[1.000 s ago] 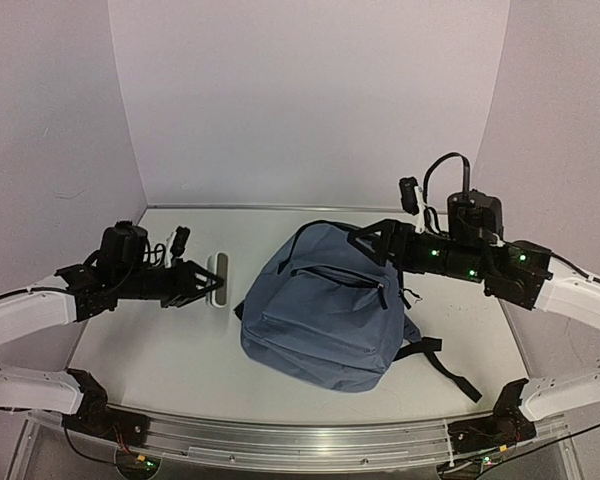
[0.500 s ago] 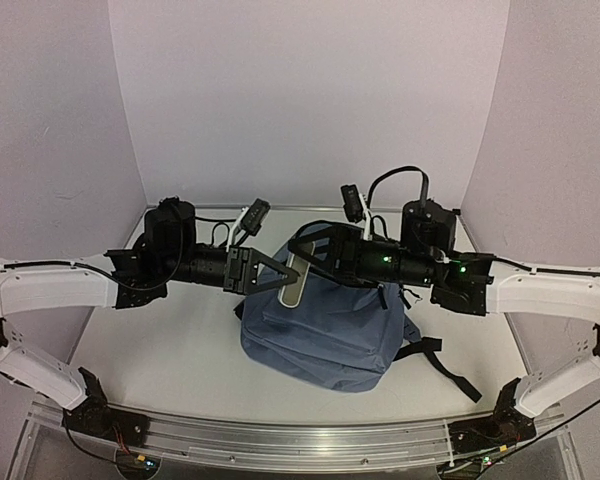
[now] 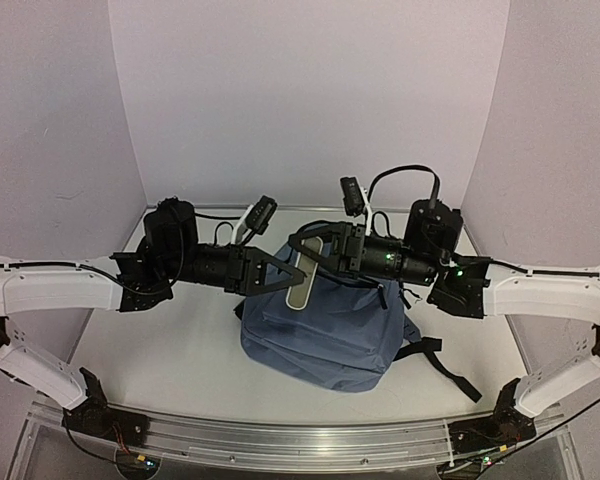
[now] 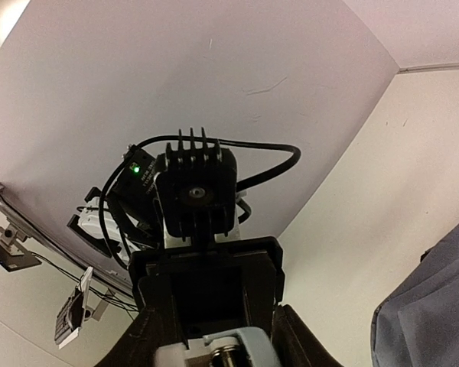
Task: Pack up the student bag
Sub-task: Pick up the stationery from the center of the board, then adjust the student bag at the center of the board.
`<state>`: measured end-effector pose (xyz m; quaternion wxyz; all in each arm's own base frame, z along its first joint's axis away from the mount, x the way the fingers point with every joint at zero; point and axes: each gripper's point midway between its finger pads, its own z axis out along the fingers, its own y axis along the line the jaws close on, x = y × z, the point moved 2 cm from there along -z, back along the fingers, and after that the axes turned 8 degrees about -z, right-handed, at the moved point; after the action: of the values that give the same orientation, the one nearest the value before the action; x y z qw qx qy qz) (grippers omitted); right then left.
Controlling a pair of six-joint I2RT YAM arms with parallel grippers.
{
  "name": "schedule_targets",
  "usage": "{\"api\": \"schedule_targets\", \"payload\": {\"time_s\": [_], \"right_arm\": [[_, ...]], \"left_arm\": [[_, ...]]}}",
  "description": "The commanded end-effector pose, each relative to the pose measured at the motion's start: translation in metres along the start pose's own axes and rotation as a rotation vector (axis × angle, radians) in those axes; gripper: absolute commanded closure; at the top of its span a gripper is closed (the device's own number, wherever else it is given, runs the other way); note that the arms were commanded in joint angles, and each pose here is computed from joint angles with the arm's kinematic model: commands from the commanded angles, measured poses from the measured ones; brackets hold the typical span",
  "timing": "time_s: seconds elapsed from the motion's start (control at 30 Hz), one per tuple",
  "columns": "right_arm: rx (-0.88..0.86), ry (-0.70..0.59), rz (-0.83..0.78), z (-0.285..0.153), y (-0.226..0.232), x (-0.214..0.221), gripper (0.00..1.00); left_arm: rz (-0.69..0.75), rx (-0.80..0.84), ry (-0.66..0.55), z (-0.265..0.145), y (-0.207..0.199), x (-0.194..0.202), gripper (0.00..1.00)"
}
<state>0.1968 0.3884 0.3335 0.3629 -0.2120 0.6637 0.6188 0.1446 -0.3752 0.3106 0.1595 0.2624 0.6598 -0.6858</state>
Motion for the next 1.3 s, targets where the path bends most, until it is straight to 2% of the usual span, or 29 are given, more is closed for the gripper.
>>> {"api": "schedule_targets", "payload": {"time_s": [0.0,0.07,0.13,0.2,0.27,0.33,0.4,0.47,0.57,0.73,0.93,1.03,1.1,1.27], "right_arm": [[-0.094,0.015,-0.026,0.004,0.017,0.004,0.64],[-0.1,0.016,-0.03,0.005,0.019,0.005,0.76],[-0.086,0.001,-0.037,0.003,0.018,0.003,0.92],[-0.049,-0.041,-0.047,-0.001,0.014,-0.003,1.0],[0.027,-0.095,-0.067,-0.01,0.007,-0.011,1.0],[0.164,-0.136,-0.106,-0.023,-0.006,-0.02,1.0],[0.336,-0.172,-0.16,-0.039,-0.02,-0.034,1.0],[0.547,-0.197,-0.203,-0.059,-0.04,-0.045,1.0],[0.754,-0.194,-0.258,-0.084,-0.058,-0.052,1.0],[0.891,-0.175,-0.292,-0.105,-0.068,-0.053,1.0],[0.906,-0.147,-0.272,-0.105,-0.078,-0.042,1.0],[0.907,-0.133,-0.263,-0.103,-0.081,-0.037,1.0],[0.9,-0.126,-0.262,-0.103,-0.081,-0.036,1.0],[0.827,-0.058,-0.312,-0.095,-0.072,-0.03,1.0]], "left_arm": [[0.069,0.098,-0.044,-0.001,-0.029,-0.015,0.82],[0.064,0.098,-0.053,-0.002,-0.029,-0.014,0.82],[0.052,0.084,-0.062,-0.002,-0.026,-0.015,0.78],[0.023,0.039,-0.079,-0.003,-0.017,-0.015,0.62],[-0.033,-0.054,-0.12,-0.007,0.002,-0.015,0.44],[-0.137,-0.224,-0.182,-0.017,0.036,-0.01,0.31],[-0.288,-0.488,-0.265,-0.041,0.083,0.003,0.25],[-0.411,-0.72,-0.341,-0.073,0.119,0.021,0.21],[-0.573,-0.88,-0.384,-0.1,0.148,0.053,0.2],[-0.755,-0.862,-0.415,-0.103,0.172,0.087,0.18],[-0.786,-0.857,-0.383,-0.083,0.182,0.092,0.15],[-0.784,-0.796,-0.378,-0.067,0.186,0.086,0.17],[-0.79,-0.784,-0.359,-0.059,0.191,0.085,0.24],[-0.809,-0.749,-0.361,-0.053,0.2,0.089,0.75]]}}
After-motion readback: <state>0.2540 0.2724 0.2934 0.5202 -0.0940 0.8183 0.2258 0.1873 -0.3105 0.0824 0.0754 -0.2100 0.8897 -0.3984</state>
